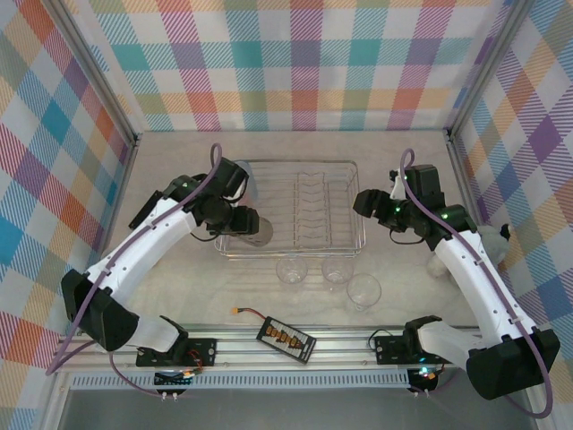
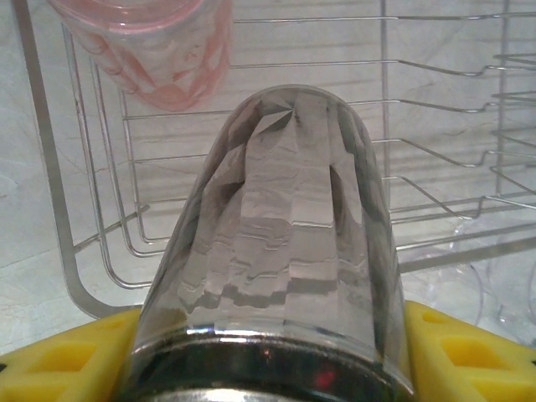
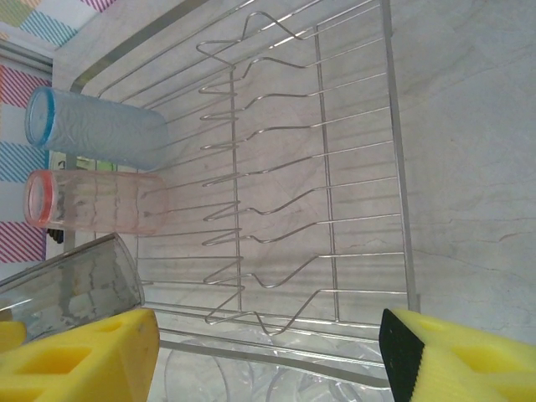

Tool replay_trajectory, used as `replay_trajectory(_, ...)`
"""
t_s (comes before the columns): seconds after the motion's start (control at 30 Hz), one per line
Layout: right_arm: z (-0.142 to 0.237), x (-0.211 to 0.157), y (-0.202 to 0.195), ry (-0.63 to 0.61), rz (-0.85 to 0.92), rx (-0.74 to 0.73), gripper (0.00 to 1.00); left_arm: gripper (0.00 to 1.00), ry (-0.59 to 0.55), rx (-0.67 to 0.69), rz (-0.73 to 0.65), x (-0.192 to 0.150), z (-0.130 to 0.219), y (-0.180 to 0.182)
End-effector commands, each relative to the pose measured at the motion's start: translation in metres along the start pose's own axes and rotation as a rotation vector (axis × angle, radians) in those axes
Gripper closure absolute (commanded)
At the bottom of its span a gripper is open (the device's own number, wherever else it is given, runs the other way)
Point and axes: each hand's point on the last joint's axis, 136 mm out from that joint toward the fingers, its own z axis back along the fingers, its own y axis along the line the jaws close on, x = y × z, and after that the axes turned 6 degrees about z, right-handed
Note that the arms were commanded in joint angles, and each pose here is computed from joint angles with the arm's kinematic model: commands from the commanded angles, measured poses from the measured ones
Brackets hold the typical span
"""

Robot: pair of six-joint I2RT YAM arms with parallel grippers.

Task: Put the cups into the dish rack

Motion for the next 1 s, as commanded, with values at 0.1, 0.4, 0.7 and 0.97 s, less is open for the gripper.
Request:
replay_trajectory(0.1,0.006,-0.001,0.004,-0.002,0.017,0.017,0.29,0.96,0.004,0.128,0.007,0.002,-0.009,0.019)
replay_trajectory(0.4,0.005,-0.002,0.009,0.016,0.036,0.049,0.30,0.93,0.094,0.242,-0.042,-0.003,-0.029,0.032)
replay_trajectory(0.7,0.002,-0.015,0.019,0.125,0.072,0.099,0.30,0.88,0.126,0.292,-0.073,0.002,-0.039,0.034)
replay_trajectory(0.97,-0.004,-0.028,0.018,0.212,0.068,0.113,0.30,0.66,0.159,0.341,-0.094,0.005,-0.048,0.039)
